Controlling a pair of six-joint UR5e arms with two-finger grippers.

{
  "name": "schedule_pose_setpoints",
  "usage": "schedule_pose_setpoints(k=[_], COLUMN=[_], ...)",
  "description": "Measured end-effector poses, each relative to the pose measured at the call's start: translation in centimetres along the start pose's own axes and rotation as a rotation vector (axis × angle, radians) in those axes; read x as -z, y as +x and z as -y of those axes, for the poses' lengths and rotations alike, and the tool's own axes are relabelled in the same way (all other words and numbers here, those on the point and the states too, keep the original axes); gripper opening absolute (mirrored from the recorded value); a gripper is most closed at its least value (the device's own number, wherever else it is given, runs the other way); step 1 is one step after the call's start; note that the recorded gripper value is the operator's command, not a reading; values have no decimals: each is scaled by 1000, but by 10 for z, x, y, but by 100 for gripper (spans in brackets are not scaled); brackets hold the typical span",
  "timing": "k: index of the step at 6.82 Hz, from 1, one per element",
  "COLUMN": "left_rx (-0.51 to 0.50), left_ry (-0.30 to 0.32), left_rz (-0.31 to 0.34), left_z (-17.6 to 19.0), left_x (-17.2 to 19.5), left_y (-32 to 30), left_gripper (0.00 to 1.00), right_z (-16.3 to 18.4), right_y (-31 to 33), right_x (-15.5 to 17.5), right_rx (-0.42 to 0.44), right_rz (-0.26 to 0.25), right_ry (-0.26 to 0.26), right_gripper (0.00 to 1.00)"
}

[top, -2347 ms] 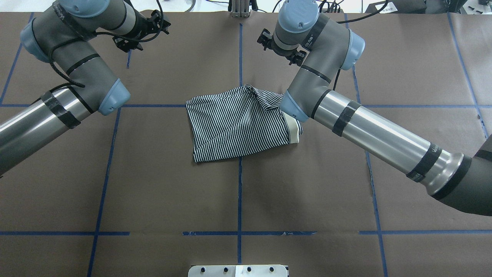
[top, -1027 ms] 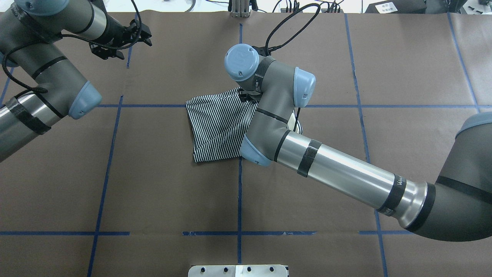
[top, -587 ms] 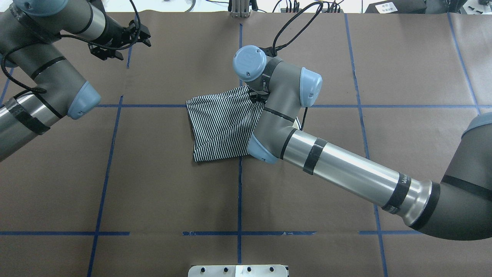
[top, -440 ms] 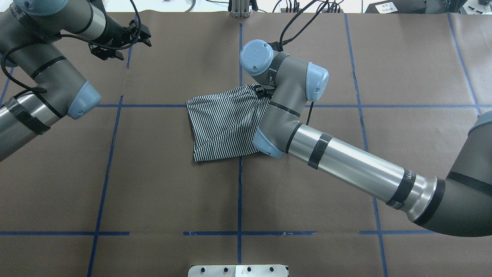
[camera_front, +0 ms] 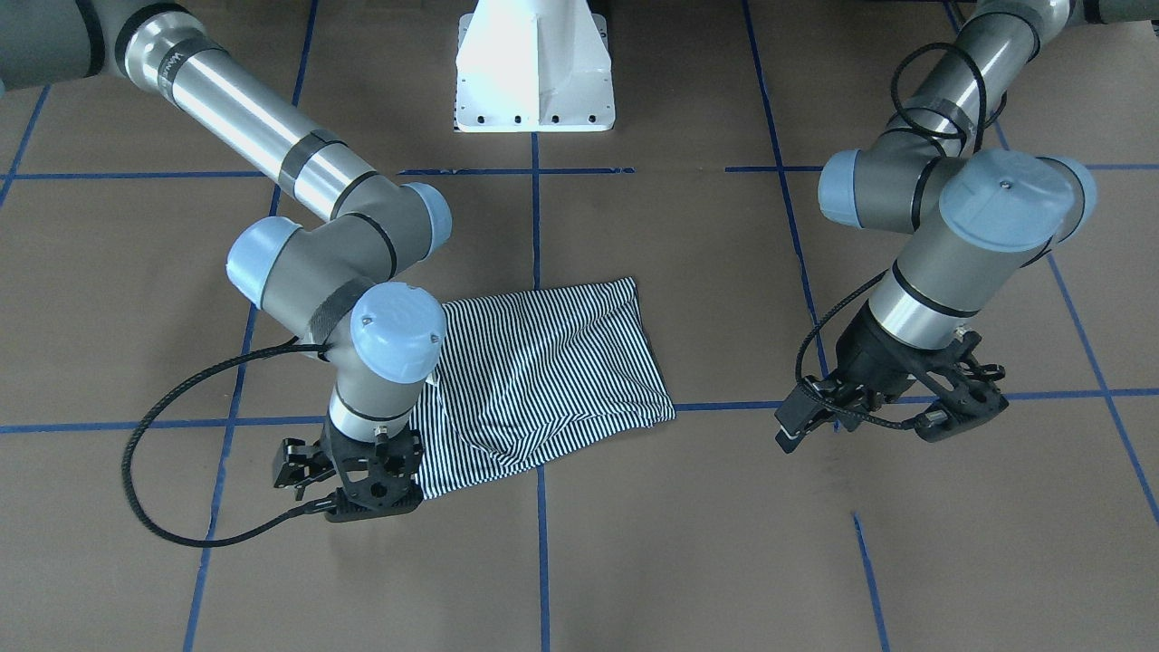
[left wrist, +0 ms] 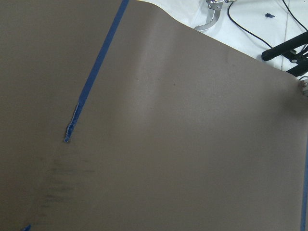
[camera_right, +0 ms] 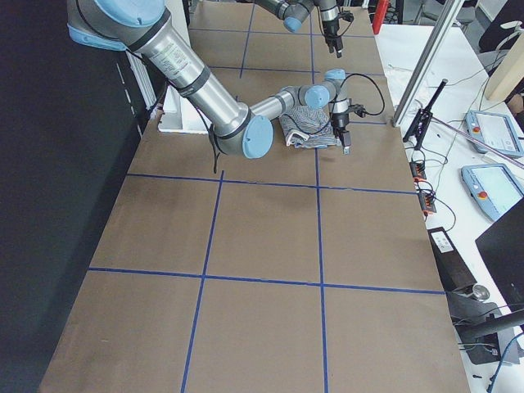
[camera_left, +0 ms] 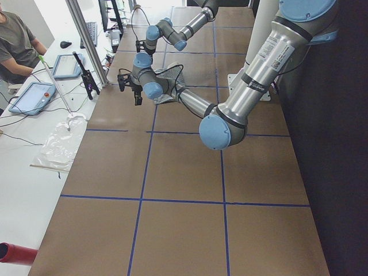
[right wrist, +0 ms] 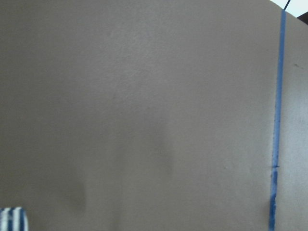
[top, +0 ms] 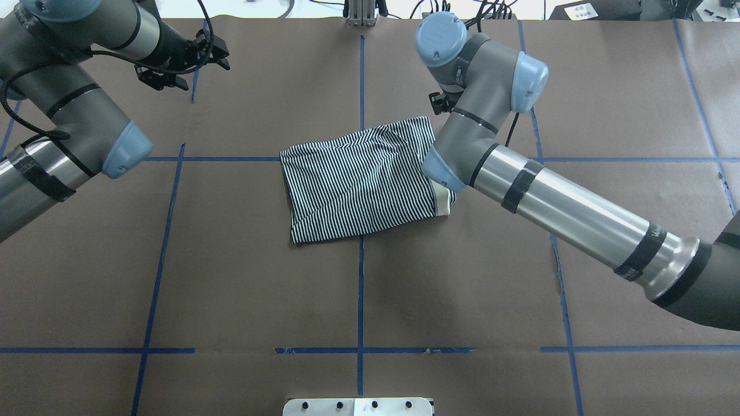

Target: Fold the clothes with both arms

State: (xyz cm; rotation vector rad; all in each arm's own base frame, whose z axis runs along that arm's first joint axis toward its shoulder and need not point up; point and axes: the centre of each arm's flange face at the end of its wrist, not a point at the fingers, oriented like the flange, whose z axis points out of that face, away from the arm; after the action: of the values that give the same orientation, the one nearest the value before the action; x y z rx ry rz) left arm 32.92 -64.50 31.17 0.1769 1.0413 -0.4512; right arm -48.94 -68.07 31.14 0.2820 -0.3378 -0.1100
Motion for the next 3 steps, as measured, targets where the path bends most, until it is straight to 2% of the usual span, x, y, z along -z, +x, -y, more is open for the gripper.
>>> schedule_pose_setpoints(k=[1,2,3], left_rx=[-27,-106,-214], left_ry=[13,27,39], left_rz=[-4,1,24], left_z=[5,13,30], left_x=[10,28,50], left_y=[-7,-34,-80], left_gripper=[100,100,100], right_z=[12,14,0], right_y=[37,96,170], right_x=[7,15,19], right_rx=[1,1,1], right_rz=[49,130,205], right_ry=[-17,-39,-48], right_gripper=[100,100,100])
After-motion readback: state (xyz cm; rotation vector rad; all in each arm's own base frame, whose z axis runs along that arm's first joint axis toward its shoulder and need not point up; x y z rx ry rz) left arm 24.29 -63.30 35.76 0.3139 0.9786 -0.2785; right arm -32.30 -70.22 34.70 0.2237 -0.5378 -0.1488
